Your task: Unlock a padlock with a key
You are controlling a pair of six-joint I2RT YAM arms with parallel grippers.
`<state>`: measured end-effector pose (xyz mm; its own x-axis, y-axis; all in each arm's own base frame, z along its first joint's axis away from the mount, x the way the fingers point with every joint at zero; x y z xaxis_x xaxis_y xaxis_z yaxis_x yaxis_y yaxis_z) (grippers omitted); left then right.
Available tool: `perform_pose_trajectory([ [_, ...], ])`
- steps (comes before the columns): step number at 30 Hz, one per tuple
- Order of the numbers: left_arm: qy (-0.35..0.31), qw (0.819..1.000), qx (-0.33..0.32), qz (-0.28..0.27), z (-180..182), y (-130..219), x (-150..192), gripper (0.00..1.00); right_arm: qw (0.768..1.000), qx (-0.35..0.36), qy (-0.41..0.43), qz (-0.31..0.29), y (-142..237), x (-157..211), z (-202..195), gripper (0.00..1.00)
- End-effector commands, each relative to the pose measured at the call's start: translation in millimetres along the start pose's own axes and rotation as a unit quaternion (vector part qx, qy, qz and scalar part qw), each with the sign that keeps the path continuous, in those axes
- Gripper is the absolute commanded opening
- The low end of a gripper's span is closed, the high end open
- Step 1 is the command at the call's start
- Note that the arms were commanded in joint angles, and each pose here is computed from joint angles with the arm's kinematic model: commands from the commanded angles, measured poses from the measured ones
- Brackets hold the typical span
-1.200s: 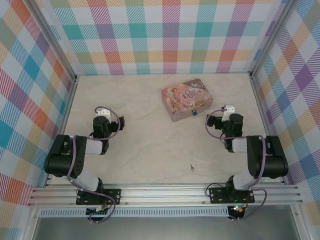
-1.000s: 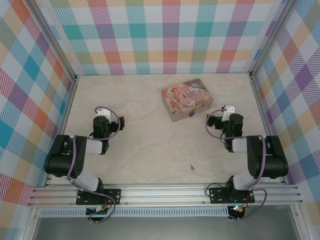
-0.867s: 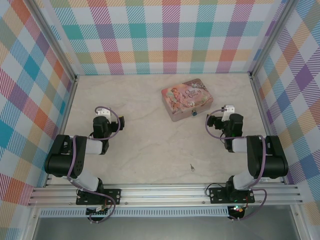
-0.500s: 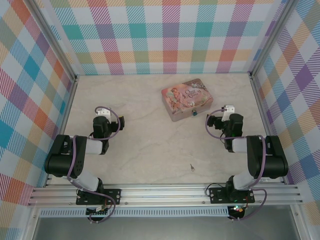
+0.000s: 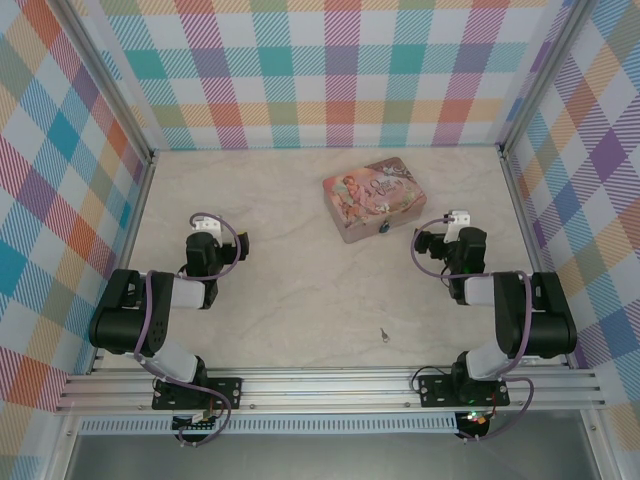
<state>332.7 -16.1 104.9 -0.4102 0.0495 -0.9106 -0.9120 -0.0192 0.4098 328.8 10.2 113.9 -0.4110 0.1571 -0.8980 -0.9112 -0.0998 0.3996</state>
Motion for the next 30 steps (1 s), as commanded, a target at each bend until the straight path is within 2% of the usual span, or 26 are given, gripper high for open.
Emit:
perform_pose_trajectory([
  [1,0.009,1.000,-0.007,-0.019,4,12,-14,1.00,1.000,0.013,-0.007,-0.018,10,-23,2,1.00],
  [5,0.042,0.999,-0.033,-0.013,12,33,-33,1.00,0.999,0.022,-0.033,0.000,29,-35,4,1.00],
  [9,0.143,0.988,-0.050,0.004,18,58,-50,1.00,0.994,0.023,-0.099,0.045,54,-45,11,1.00],
  [12,0.211,0.977,0.011,0.006,7,74,-64,1.00,0.982,0.007,-0.163,0.091,75,-50,21,1.00],
  [16,0.284,0.954,0.097,0.016,-17,85,-65,1.00,0.961,-0.023,-0.224,0.162,103,-45,39,1.00],
  [19,0.270,0.953,0.135,0.032,-46,90,-63,1.00,0.947,-0.028,-0.227,0.225,119,-32,56,1.00],
  [23,0.235,0.955,0.173,0.046,-87,95,-66,1.00,0.927,-0.033,-0.207,0.312,134,-6,81,0.94],
  [30,0.216,0.947,0.234,0.045,-141,92,-79,1.00,0.868,0.003,-0.190,0.458,158,47,106,0.81],
])
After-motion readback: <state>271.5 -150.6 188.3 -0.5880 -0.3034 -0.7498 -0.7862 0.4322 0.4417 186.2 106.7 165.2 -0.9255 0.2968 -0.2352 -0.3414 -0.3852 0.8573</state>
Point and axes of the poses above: each hand's point on the last joint's axis, 136 mm out from that joint toward the fingers, its own y axis back along the fingers, its own z axis along the line the jaws close on, x = y × z, the point moved 7 cm from there along y, back along the fingers, and after that the axes turned 6 degrees about -y, right-handed, at the moved point
